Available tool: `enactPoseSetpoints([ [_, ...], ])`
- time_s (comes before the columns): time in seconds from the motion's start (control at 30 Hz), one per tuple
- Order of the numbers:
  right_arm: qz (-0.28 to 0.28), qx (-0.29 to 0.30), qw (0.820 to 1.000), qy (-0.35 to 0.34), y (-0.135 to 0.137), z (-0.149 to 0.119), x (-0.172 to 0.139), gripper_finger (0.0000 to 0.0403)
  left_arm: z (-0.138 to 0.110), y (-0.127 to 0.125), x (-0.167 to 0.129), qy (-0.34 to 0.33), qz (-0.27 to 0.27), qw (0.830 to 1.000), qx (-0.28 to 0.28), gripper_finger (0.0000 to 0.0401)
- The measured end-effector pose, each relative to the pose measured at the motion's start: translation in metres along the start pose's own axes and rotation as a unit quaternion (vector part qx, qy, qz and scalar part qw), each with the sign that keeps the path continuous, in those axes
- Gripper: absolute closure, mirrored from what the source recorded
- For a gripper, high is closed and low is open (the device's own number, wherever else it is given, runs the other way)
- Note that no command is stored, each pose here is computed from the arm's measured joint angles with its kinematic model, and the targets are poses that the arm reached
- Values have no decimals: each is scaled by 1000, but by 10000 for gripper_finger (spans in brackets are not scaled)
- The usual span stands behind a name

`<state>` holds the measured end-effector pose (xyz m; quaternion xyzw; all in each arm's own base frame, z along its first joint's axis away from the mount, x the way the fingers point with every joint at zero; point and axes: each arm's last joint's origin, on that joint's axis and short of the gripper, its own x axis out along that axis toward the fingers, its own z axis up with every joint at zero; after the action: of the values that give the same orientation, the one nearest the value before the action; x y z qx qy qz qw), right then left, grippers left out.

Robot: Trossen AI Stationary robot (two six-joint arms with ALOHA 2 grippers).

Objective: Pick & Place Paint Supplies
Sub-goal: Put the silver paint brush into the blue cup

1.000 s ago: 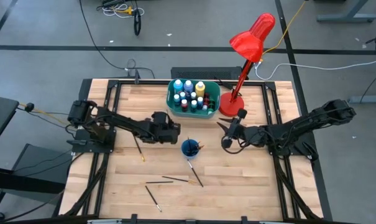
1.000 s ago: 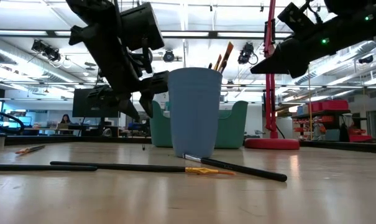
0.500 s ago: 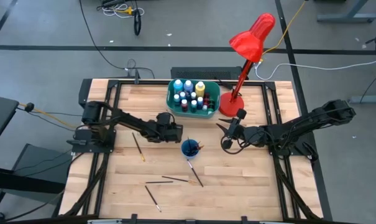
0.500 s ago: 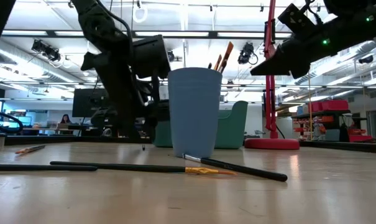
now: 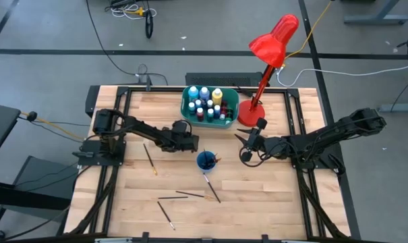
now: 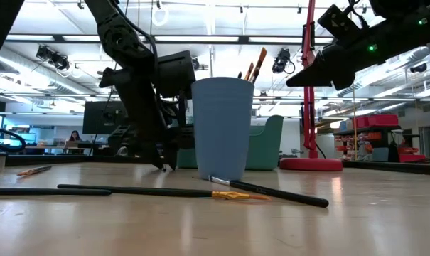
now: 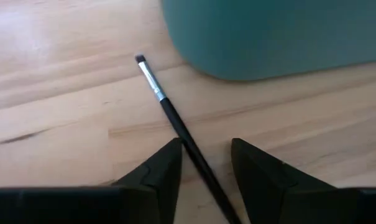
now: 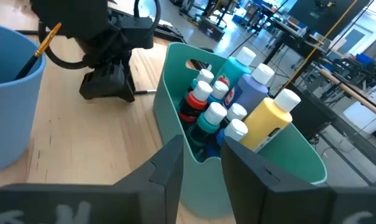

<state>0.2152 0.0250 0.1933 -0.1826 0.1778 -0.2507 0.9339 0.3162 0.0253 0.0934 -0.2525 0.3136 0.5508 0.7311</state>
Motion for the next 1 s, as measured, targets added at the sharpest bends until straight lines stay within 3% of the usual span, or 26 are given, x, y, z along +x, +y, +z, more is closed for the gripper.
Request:
enactPoseSetpoints([
  [0.27, 3, 8, 1000, 6, 0, -2, 0, 293, -8, 4, -5, 46, 11, 999, 27, 359],
  [0.4, 13, 13, 1000, 16, 1, -4, 0, 293, -20, 3, -14, 38, 14, 999, 32, 386],
  [0.5, 15, 17, 999, 25, 2, -6, 0, 293, -30, 3, -23, 30, 16, 999, 21, 378],
  [0.77, 27, 27, 999, 26, 3, -7, 0, 293, -53, 7, -37, -21, 10, 1000, -8, 307],
  [1.0, 27, 27, 999, 26, 3, -7, 0, 293, -74, 23, -38, -61, -16, 998, -28, 296],
])
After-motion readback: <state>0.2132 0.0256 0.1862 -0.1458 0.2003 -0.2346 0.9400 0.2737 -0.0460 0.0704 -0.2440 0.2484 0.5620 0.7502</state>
